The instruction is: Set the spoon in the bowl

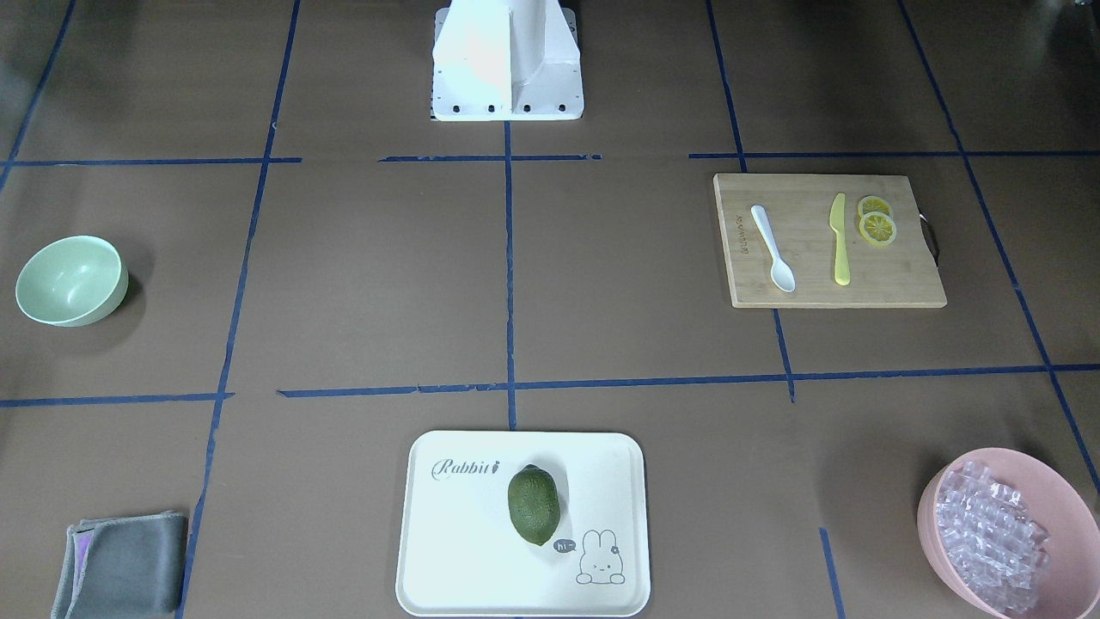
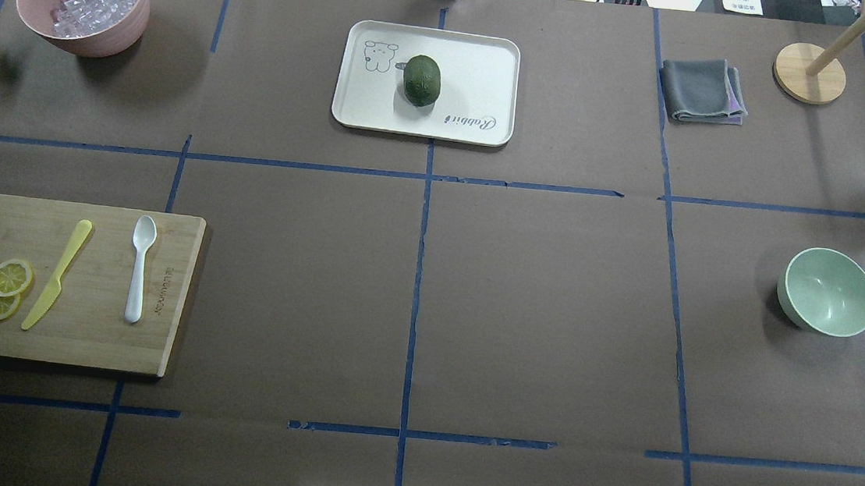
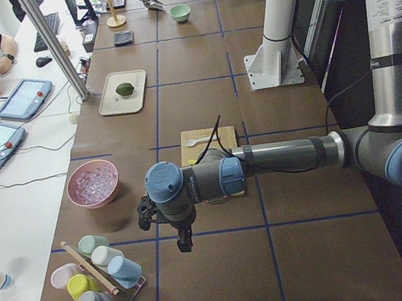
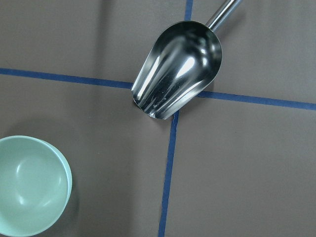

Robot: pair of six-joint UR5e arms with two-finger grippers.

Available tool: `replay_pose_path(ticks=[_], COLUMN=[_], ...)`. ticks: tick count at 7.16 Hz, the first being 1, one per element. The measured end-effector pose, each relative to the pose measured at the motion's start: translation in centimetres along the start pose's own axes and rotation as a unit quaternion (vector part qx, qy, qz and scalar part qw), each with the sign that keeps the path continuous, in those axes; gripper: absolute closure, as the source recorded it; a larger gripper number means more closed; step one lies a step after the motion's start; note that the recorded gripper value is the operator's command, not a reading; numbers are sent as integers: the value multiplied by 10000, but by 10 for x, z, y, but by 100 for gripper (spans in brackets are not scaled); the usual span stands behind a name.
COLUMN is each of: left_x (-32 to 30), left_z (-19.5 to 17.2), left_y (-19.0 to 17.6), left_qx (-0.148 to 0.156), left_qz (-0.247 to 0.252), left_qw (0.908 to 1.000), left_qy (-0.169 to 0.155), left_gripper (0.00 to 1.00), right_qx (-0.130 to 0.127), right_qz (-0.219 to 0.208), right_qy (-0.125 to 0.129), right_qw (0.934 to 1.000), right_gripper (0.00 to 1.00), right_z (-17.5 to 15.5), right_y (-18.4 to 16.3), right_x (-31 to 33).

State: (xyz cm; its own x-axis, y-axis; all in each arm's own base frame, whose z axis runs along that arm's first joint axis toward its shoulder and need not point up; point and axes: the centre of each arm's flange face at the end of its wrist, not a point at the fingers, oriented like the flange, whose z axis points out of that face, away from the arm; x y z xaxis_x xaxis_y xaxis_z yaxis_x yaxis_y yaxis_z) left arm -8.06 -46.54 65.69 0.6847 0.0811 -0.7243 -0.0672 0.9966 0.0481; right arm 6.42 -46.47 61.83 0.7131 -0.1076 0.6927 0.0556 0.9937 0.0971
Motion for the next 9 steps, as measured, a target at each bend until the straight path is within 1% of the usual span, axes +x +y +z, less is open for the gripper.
replay_pose_path(ticks=[4, 7, 9], left_x=[1, 3, 4], left_z=[-1, 0, 0], left_y=[1, -1, -3], left_qx=[10, 19, 28], left_qz=[2, -17, -11], left_qw=[10000, 9999, 9998], left_qy=[9, 146, 173], left_gripper=[0, 0, 0], right_qx=[9, 0, 17], right_qz=[6, 22, 5], right_qy=[-25, -19, -21], right_qw=[10000, 10000, 10000], right_gripper=[0, 0, 0], right_z=[-1, 0, -2], right_y=[5, 6, 3], right_x=[-2, 0, -2])
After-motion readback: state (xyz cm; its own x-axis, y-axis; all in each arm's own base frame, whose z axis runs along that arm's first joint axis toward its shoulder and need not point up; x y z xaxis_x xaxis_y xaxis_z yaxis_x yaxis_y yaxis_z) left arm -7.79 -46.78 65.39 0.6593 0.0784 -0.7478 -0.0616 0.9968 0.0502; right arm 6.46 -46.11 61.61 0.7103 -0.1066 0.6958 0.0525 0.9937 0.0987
